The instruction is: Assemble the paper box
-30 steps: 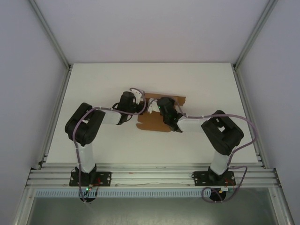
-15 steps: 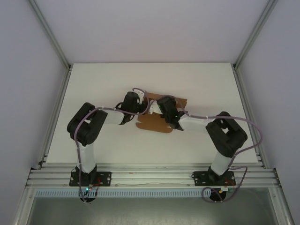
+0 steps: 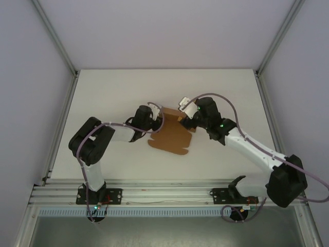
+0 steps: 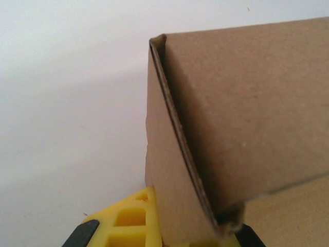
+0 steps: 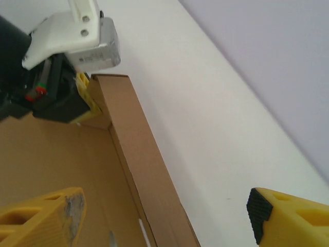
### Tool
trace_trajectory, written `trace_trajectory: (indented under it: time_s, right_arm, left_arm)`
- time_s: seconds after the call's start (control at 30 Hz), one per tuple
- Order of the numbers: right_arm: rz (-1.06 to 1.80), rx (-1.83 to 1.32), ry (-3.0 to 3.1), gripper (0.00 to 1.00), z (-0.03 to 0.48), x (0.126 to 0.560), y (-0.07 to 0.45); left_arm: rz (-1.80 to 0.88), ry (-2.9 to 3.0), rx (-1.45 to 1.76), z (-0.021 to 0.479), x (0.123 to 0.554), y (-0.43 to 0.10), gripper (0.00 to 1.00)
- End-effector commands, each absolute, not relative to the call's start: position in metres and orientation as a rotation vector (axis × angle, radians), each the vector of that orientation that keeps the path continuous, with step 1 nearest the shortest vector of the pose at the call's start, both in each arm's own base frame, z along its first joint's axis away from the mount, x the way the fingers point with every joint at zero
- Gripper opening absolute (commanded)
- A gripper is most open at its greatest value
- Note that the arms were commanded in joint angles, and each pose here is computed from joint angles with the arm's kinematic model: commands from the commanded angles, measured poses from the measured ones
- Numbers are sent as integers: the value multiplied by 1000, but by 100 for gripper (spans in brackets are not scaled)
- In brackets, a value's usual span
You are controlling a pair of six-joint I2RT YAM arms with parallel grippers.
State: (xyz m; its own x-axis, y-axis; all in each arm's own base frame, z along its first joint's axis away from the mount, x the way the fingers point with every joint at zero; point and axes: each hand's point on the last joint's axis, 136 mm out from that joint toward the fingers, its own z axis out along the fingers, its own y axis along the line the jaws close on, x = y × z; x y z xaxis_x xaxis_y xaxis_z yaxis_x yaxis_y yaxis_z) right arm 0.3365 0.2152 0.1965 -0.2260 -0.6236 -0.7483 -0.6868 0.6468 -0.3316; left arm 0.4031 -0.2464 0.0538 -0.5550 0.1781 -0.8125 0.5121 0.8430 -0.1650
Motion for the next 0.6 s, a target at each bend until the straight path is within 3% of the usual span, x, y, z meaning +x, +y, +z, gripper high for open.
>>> trace_trajectory:
  time_s: [0.0, 0.13, 0.57]
  right_arm:
    - [274, -812, 2178, 73, 177, 354, 210]
    - [517, -934, 2290, 68, 162, 357, 236]
    - [670, -1085, 2559, 44, 90, 370, 259]
  left_arm:
    - [-447, 2120, 570, 59, 393, -251, 0]
    - [-431, 2127, 607, 54, 388, -258, 0]
    - [-429, 2135, 625, 46, 380, -262, 0]
